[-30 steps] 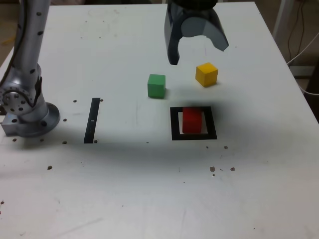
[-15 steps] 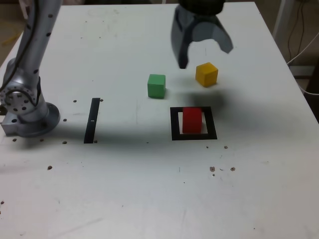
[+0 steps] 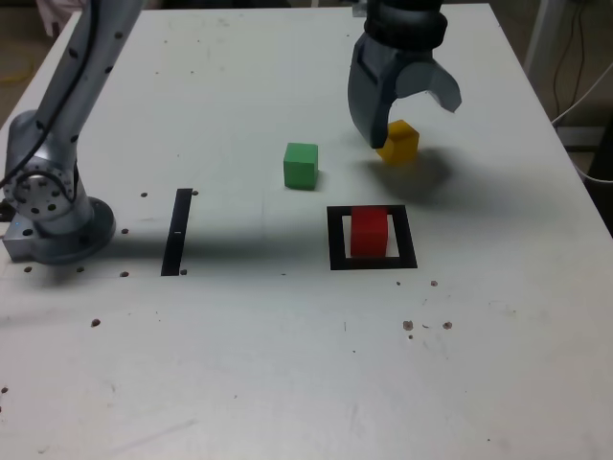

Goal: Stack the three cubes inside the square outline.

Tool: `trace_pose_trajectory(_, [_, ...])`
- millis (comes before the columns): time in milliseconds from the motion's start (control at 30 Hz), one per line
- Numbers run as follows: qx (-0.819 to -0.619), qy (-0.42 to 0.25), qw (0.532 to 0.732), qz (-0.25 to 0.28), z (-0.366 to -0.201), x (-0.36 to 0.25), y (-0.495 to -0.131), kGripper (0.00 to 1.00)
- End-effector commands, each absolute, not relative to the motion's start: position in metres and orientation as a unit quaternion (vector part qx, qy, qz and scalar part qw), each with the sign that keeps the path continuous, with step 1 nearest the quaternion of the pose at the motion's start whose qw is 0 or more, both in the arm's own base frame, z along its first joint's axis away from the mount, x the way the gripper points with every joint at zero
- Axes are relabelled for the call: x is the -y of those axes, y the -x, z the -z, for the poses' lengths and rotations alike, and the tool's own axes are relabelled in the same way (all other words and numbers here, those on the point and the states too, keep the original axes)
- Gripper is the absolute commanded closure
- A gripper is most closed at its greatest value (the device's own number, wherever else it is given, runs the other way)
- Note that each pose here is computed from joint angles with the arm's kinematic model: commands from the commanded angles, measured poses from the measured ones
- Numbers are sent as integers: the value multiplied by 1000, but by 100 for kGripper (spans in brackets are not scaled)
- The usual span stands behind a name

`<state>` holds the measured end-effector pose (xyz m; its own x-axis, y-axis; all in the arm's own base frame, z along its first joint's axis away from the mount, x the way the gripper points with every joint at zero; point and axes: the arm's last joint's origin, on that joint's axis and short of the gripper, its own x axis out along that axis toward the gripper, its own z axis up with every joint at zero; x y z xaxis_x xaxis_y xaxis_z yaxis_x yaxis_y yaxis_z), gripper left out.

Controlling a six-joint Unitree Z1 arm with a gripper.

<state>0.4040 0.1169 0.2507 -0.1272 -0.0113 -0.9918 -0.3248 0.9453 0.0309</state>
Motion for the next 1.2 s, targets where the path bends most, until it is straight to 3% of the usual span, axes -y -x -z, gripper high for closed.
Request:
trace_pose_trajectory(0, [-742, 120, 647, -126, -241, -122, -408, 0])
trace_pose_trajectory(567, [-746, 134, 637, -138, -224, -133, -411, 1])
trace_pose_trajectory(1167, [-758, 126, 624, -139, -211, -137, -412, 21])
